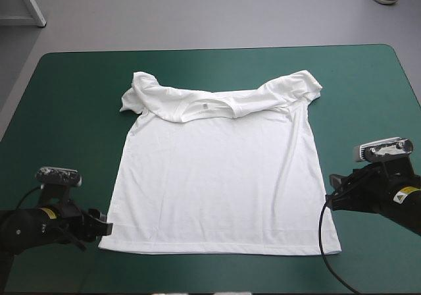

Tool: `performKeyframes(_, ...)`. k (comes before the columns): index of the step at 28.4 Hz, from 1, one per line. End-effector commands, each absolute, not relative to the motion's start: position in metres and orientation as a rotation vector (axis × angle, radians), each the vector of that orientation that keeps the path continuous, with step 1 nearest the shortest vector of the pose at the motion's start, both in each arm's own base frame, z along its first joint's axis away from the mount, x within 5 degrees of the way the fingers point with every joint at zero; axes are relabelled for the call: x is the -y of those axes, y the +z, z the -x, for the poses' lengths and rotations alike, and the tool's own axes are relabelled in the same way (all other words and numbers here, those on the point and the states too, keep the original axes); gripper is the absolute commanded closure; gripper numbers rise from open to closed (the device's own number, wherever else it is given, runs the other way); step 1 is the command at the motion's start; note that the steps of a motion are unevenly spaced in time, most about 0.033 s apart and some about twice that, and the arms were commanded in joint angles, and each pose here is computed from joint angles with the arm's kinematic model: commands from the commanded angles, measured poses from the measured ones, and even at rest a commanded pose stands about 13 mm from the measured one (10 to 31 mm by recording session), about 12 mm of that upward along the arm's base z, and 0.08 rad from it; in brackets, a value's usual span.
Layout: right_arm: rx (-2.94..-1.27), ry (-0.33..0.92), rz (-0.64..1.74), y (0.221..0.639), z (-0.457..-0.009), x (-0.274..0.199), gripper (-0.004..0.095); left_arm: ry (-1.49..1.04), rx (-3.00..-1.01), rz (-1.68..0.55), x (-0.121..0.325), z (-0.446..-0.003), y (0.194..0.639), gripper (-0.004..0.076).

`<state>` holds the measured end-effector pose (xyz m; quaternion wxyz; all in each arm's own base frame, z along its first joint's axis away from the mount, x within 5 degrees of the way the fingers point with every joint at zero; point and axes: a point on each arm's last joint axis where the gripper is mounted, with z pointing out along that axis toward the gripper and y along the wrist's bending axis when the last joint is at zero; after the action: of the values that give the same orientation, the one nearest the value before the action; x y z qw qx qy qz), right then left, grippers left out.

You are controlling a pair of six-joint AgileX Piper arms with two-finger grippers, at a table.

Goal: Fold the cloth

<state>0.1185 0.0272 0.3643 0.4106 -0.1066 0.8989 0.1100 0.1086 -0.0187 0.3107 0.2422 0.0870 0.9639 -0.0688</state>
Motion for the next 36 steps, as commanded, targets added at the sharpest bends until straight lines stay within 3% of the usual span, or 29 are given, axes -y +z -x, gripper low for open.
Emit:
performKeyframes(1,-2.229,0.273,0.23,0.358,-0.123,-0.026,0.0425,-0.229,-2.686,-0.192,0.02,-0.107,0.282,0.0289)
performKeyframes(5,-2.248,0.263,0.235,0.343,-0.126,-0.025,0.0425,-0.251,-2.814,-0.138,0.02,-0.104,0.247,0.0289)
performKeyframes(13,-2.235,0.264,0.24,0.344,-0.126,-0.025,0.0425,-0.241,-2.85,-0.085,0.02,-0.131,0.23,0.0289)
performKeyframes(23,-2.24,0.263,0.243,0.344,-0.126,-0.025,0.043,-0.31,-3.05,-0.15,0.025,-0.155,0.196,0.0294)
performKeyframes(26,-2.258,0.263,0.248,0.342,-0.125,-0.025,0.0451,-0.405,-3.036,-0.172,0.031,-0.155,0.195,0.0365)
performKeyframes(31,-2.272,0.267,0.253,0.341,-0.124,-0.026,0.0467,-0.396,-3.029,-0.223,0.03,-0.155,0.195,0.0591)
performKeyframes(36,-2.287,0.265,0.26,0.34,-0.123,-0.026,0.0469,-0.379,-2.997,-0.259,0.03,-0.157,0.195,0.0677)
